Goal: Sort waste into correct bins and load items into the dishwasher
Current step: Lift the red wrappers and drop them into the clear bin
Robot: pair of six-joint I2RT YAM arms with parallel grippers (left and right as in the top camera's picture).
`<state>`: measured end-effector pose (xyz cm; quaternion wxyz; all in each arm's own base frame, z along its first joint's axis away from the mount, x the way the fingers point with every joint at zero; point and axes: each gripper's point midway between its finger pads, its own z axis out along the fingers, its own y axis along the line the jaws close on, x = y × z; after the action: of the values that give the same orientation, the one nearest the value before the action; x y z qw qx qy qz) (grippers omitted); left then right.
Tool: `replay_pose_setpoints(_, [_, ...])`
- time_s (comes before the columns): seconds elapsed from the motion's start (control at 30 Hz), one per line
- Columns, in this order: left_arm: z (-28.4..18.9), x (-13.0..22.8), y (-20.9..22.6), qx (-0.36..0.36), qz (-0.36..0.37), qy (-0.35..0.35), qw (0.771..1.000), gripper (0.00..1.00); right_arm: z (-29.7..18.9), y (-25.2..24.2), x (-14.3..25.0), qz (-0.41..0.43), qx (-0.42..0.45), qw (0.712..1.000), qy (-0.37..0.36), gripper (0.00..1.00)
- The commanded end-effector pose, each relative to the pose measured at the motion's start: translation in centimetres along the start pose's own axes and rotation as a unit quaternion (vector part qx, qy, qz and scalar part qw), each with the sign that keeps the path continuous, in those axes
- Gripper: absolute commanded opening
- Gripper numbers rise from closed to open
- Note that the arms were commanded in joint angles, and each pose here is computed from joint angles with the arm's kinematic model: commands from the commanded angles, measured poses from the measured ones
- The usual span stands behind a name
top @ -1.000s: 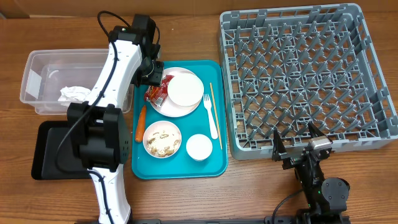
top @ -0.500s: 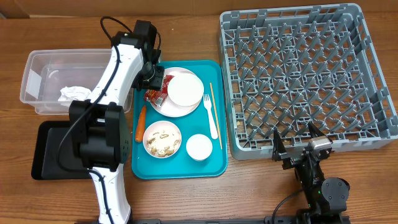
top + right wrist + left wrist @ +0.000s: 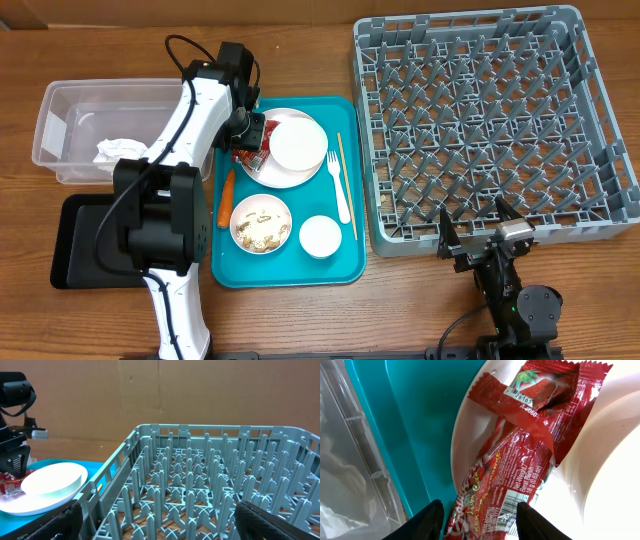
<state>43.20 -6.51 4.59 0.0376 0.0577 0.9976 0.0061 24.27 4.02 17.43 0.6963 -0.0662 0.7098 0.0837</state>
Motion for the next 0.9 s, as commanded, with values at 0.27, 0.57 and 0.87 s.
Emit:
replay_pose_setpoints(0.27, [2.2,1.6,0.3,-0.009,0.009,0.027,1.0,0.41,0.0,-0.3,0.2,-0.002,0.007,1.0,-0.002,1.0])
replay_pose_setpoints(0.57, [2.1,1.5,0.5,-0.013,0.008,0.025,1.0,0.04,0.0,-0.3,0.2,-0.002,0.007,1.0,-0.002,1.0])
replay_pose_setpoints(0.87, [-3.2,-1.1,1.2,-0.033,-0.007,-0.005,0.999,0.04,0.0,-0.3,0.2,-0.002,0.007,1.0,-0.002,1.0])
